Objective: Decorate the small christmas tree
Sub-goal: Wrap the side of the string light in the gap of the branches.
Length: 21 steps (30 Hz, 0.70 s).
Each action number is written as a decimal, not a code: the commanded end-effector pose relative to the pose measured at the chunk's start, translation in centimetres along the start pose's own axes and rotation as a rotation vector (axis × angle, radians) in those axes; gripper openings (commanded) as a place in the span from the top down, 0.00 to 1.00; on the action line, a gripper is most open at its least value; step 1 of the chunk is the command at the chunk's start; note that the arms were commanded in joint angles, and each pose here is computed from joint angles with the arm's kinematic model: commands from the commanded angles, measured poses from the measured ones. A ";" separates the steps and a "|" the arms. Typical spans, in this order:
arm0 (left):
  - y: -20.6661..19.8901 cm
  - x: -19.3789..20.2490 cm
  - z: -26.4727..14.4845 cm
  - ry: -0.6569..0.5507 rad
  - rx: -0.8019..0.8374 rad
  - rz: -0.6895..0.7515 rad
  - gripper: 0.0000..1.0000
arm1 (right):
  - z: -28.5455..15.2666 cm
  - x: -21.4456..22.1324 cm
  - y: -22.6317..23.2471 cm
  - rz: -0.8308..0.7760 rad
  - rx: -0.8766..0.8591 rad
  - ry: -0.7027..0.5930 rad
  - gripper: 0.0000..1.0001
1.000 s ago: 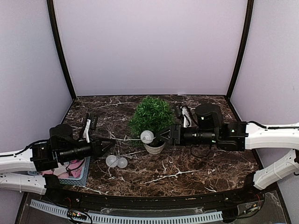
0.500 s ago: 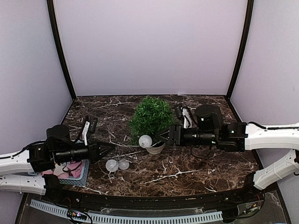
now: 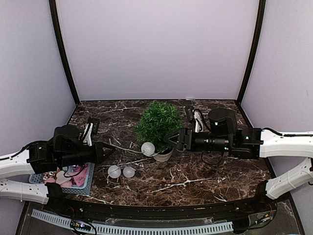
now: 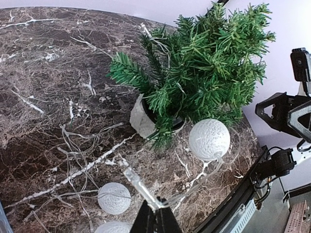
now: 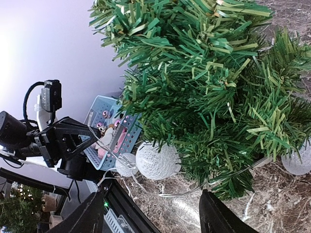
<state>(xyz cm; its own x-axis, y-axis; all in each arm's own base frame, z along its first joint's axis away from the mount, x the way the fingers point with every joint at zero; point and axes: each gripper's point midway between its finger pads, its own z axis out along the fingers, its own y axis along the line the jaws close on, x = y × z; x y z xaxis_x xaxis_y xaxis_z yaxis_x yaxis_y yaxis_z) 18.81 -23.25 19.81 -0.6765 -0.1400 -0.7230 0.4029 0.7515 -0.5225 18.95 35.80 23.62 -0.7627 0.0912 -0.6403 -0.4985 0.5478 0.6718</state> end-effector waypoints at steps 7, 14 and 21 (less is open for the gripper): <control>-1.1 1.5 0.6 0.117 0.031 -0.143 1.00 | -0.7 -1.4 0.6 -0.011 -0.020 -0.072 0.32; 0.0 3.4 -0.6 0.115 0.074 -0.166 1.00 | -0.5 -1.4 0.7 -0.022 -0.024 -0.068 0.31; -1.5 3.4 -0.8 0.172 0.115 -0.082 1.00 | -0.4 -1.2 0.4 -0.011 -0.023 -0.067 0.31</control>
<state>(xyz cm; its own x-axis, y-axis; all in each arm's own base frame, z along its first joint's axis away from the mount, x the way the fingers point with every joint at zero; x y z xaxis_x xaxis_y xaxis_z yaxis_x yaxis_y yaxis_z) 16.14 -23.23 17.40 -0.7958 -0.1496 -0.5868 0.3383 0.6939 -0.6357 19.18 35.47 23.79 -0.7512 0.1080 -0.6512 -0.4982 0.5543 0.6667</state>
